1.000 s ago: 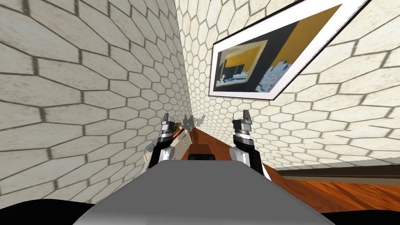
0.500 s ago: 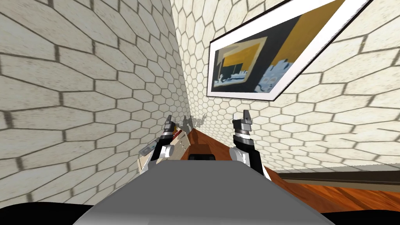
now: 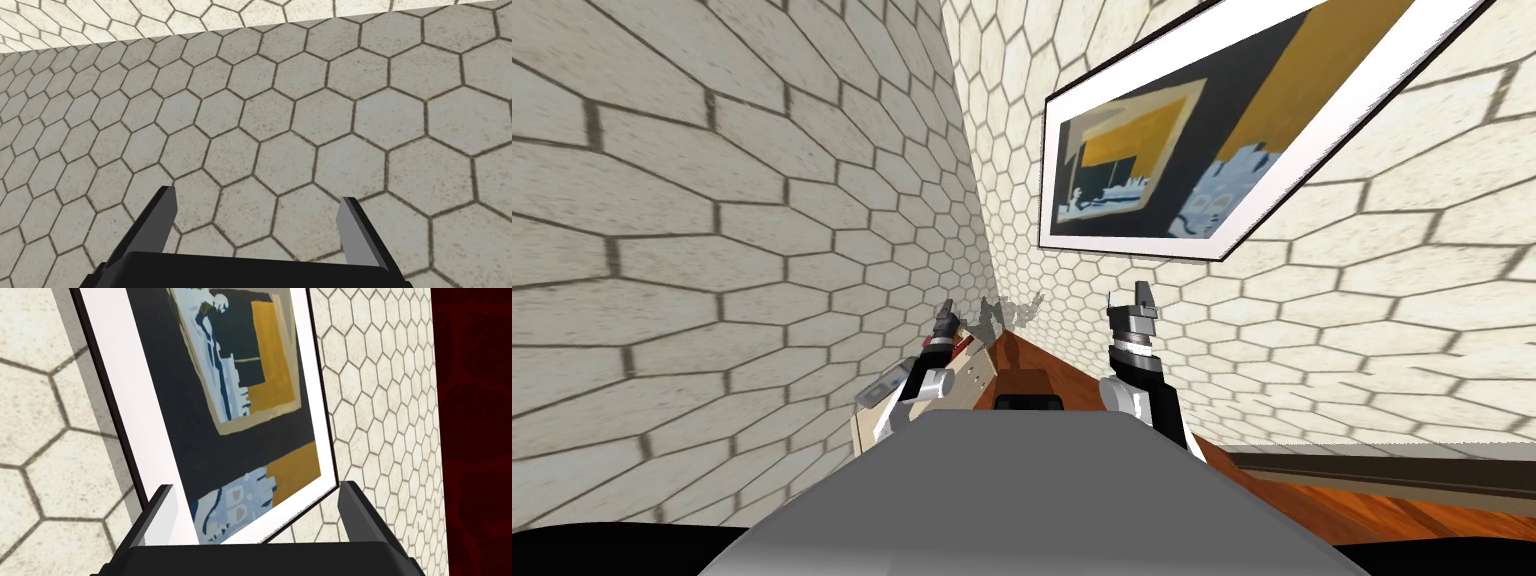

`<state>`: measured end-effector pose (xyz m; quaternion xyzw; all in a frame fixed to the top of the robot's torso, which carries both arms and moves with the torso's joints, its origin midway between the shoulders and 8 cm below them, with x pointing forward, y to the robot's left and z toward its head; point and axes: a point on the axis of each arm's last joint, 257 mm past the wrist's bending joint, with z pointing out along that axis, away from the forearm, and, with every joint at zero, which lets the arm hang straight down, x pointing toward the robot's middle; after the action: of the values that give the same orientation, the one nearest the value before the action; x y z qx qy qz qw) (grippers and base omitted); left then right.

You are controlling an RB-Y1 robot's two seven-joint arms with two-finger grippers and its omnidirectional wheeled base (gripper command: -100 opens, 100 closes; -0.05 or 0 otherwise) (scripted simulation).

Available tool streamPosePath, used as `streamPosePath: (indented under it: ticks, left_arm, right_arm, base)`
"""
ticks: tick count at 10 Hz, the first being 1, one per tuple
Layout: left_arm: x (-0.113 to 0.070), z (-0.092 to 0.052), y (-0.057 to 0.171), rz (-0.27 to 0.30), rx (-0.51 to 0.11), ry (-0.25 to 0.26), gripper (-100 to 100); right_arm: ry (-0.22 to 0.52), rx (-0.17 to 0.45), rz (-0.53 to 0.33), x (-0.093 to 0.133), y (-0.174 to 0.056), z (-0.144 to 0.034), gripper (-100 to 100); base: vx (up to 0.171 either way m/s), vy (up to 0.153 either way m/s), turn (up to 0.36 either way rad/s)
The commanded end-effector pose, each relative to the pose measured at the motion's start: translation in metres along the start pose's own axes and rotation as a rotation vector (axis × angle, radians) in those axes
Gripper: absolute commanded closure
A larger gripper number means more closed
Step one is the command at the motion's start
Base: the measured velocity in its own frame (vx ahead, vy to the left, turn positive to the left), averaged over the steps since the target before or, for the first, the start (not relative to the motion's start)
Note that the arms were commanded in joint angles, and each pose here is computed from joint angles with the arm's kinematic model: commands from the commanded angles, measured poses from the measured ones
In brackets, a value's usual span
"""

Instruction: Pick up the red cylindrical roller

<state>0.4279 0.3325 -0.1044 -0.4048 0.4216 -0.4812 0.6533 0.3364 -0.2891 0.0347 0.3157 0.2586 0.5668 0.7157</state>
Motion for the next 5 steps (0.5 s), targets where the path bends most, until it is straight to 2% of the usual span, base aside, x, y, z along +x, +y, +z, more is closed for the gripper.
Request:
streamPosePath:
  ticks: [1, 2, 3, 4, 5]
  left_arm:
    - [-0.008, -0.001, 0.026, 0.007, -0.074, -0.007, -100]
    - [-0.008, -0.001, 0.026, 0.007, -0.076, -0.007, -100]
    - [-0.017, -0.003, 0.051, 0.01, -0.142, -0.016, -100]
    - [-0.028, -0.004, 0.066, 0.013, -0.181, -0.029, -100]
    - [-0.028, -0.007, 0.076, 0.012, -0.214, -0.026, -100]
  right_arm:
    - [0.0, 0.0, 0.0, 0.0, 0.0, 0.0, 0]
    - [0.0, 0.0, 0.0, 0.0, 0.0, 0.0, 0]
    - [0.0, 0.0, 0.0, 0.0, 0.0, 0.0, 0]
    - [0.0, 0.0, 0.0, 0.0, 0.0, 0.0, 0]
    - [0.0, 0.0, 0.0, 0.0, 0.0, 0.0, 0]
  base:
    - [0.061, -0.049, 0.018]
    - [0.053, -0.035, 0.015]
    - [0.068, -0.046, 0.018]
    - [0.12, -0.075, 0.037]
    - [0.094, -0.049, 0.026]
